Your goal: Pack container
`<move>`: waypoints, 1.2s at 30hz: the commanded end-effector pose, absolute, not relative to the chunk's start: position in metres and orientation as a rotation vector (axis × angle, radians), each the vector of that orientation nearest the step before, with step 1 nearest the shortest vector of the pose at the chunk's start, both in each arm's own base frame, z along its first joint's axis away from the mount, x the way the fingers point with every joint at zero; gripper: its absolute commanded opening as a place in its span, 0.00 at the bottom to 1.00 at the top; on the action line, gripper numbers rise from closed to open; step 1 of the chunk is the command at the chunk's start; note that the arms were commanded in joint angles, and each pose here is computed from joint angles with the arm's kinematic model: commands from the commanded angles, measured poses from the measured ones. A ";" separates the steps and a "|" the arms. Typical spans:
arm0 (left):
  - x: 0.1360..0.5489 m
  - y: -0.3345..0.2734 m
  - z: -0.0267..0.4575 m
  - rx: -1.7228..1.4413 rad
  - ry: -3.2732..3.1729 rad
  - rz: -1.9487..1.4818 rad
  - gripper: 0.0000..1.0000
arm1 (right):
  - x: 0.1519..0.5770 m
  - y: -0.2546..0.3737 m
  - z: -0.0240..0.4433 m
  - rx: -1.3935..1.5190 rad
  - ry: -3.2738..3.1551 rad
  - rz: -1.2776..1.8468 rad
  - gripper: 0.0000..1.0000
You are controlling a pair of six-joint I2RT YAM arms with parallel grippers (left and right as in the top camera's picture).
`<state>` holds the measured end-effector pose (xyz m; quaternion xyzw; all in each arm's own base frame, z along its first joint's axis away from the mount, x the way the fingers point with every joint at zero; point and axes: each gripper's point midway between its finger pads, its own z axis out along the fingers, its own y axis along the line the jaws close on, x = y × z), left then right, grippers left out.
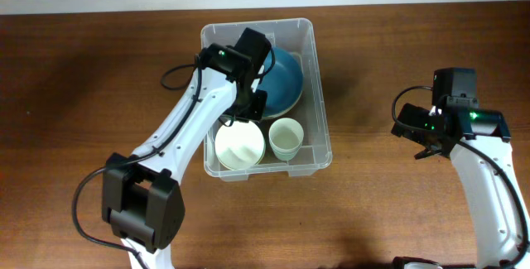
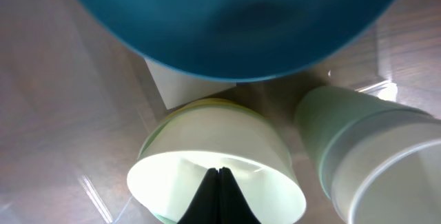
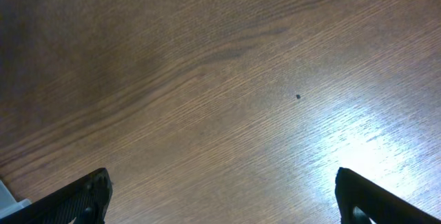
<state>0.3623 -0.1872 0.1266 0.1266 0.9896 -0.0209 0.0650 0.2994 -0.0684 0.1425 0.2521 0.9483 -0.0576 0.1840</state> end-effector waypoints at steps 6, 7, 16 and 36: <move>0.367 -0.189 0.094 0.357 2.969 -0.100 0.01 | 0.298 -0.071 0.147 0.700 2.667 -0.182 0.99; 0.367 -0.189 0.094 0.357 2.969 -0.100 0.01 | 0.297 -0.071 0.146 0.701 2.670 -0.182 0.99; 0.390 -0.171 0.187 0.278 2.739 -0.047 0.03 | 0.298 -0.071 0.147 0.700 2.668 -0.181 0.99; 0.427 0.051 0.250 -0.353 2.544 0.037 0.99 | 0.387 -0.054 0.225 0.338 2.294 -0.110 0.99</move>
